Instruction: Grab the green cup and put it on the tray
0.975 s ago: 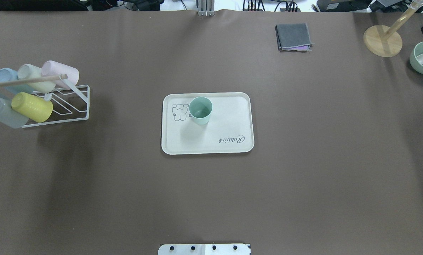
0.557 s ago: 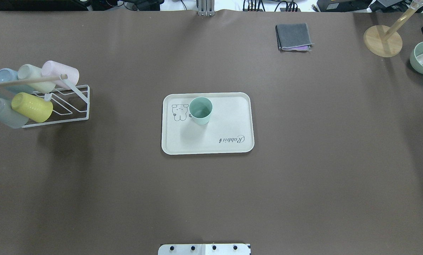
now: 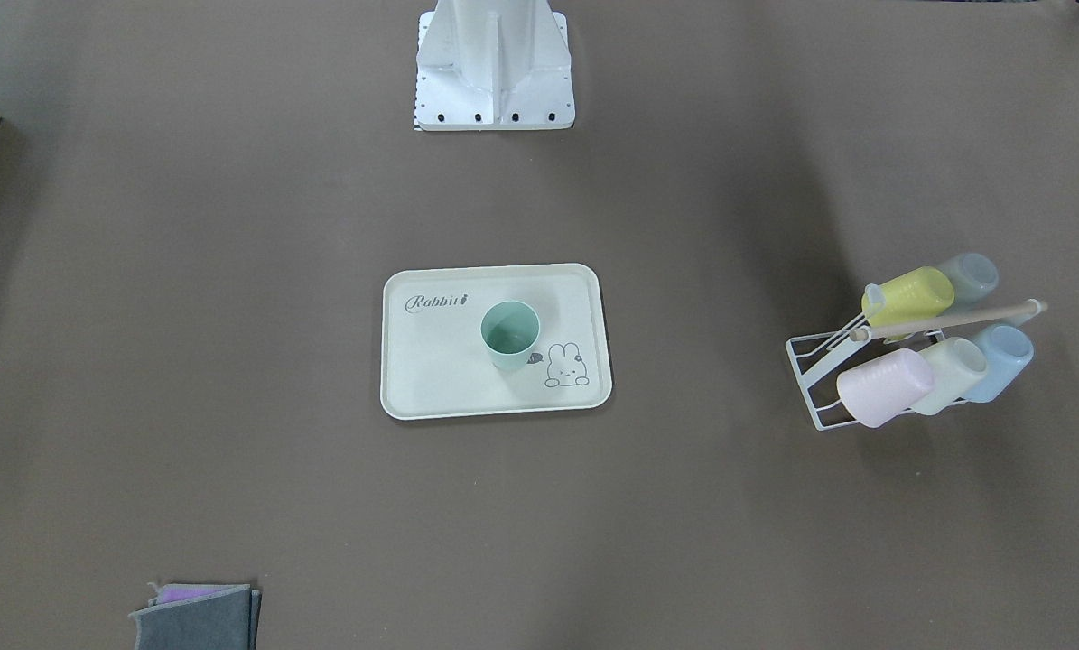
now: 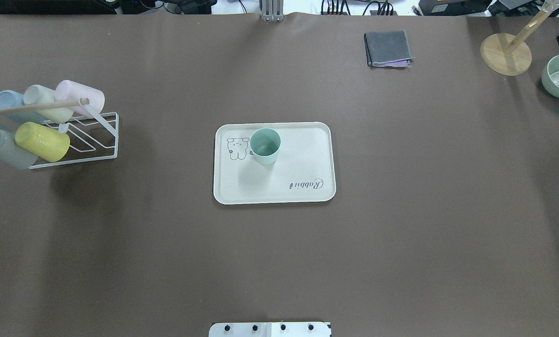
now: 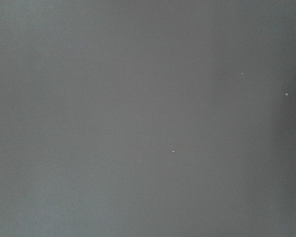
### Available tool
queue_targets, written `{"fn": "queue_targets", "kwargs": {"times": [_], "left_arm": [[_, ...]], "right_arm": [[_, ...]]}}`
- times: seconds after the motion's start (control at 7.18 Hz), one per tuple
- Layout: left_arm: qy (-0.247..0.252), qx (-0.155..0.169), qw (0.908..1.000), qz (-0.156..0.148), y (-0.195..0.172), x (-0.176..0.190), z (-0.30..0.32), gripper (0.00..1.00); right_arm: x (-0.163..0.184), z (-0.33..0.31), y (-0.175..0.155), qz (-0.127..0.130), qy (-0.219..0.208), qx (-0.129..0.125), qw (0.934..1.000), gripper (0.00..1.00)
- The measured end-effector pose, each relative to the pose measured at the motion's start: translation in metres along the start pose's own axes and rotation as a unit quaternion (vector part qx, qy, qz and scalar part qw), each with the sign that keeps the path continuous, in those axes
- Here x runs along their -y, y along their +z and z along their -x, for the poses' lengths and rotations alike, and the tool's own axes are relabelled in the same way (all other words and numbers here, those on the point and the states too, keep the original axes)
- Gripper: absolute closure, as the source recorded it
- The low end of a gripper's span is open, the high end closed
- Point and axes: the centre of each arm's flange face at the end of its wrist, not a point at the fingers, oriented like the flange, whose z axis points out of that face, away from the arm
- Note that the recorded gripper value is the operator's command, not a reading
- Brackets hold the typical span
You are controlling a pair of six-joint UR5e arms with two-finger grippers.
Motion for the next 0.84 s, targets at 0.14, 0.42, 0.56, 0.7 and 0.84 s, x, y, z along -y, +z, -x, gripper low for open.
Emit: {"fn": "queue_targets", "kwargs": {"times": [0.14, 0.42, 0.56, 0.7, 0.84], "left_arm": [[0.001, 0.0, 1.0, -0.001, -0.001, 0.002, -0.001, 0.01], [0.003, -0.001, 1.0, -0.003, -0.003, 0.004, -0.003, 0.01], [0.002, -0.004, 1.0, -0.006, -0.007, 0.006, -0.007, 0.01], [-0.012, -0.01, 0.9998, -0.012, -0.013, 0.01, -0.014, 0.01], [-0.037, -0.016, 0.999, -0.017, -0.019, 0.012, -0.02, 0.01]], "right_arm": [[0.0, 0.0, 0.0, -0.001, -0.001, 0.0, 1.0, 0.0], [0.001, 0.0, 0.0, -0.001, -0.001, 0.0, 1.0, 0.0], [0.001, 0.0, 0.0, -0.001, -0.001, 0.0, 1.0, 0.0], [0.001, 0.0, 0.0, -0.001, -0.001, 0.0, 1.0, 0.0], [0.001, 0.0, 0.0, -0.001, -0.001, 0.0, 1.0, 0.0]]}}
